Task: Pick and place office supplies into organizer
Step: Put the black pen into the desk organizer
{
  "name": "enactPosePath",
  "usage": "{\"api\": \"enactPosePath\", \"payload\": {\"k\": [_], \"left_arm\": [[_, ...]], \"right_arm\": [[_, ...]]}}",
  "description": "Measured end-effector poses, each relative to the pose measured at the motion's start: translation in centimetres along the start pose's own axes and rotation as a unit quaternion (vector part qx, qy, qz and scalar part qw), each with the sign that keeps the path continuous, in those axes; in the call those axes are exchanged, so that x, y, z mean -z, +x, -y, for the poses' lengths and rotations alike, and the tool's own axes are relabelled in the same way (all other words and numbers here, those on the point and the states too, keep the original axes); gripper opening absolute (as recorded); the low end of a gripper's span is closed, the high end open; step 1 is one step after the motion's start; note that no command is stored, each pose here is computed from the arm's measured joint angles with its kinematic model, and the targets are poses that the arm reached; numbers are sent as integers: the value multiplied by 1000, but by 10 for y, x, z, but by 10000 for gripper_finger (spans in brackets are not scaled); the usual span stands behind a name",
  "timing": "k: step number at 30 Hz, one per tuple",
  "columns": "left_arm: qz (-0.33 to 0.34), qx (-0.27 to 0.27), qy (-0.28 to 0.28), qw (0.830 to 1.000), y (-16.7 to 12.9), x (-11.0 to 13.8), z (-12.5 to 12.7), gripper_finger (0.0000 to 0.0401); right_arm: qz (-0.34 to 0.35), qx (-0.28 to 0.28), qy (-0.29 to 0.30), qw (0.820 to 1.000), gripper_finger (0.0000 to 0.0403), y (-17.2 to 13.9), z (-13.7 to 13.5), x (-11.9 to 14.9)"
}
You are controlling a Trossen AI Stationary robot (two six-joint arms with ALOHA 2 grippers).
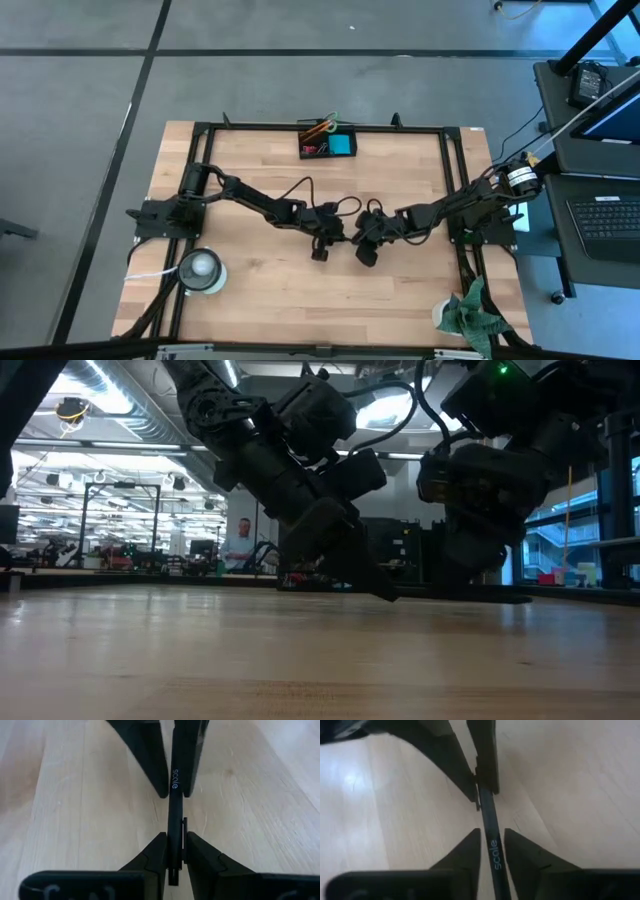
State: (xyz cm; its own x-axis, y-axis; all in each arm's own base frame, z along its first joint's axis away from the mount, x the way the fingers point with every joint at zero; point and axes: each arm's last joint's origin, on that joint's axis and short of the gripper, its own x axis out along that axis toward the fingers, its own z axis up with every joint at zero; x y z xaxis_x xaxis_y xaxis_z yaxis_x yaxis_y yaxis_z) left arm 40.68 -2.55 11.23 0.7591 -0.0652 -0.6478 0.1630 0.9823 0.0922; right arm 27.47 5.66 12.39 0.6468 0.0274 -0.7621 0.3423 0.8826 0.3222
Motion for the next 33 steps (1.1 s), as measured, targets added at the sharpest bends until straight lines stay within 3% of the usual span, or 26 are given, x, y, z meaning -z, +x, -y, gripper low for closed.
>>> {"api": "enactPosePath", "payload": {"k": [8,13,19,24,33], "left_arm": [[-1,0,-24,1000,0,0,0,50],[-6,0,-31,999,0,1,0,51],[-24,2,-56,998,-2,3,1,50],[-34,10,-111,993,-8,1,1,50],[-99,5,-121,988,-64,-18,-7,50]], "right_arm": [[-1,0,7,1000,182,-1,0,-1],[-11,12,18,1000,221,-8,5,-3],[-57,41,43,997,231,-29,13,0],[-53,37,44,997,232,-43,12,-3],[-71,51,47,995,232,-53,15,0]]}}
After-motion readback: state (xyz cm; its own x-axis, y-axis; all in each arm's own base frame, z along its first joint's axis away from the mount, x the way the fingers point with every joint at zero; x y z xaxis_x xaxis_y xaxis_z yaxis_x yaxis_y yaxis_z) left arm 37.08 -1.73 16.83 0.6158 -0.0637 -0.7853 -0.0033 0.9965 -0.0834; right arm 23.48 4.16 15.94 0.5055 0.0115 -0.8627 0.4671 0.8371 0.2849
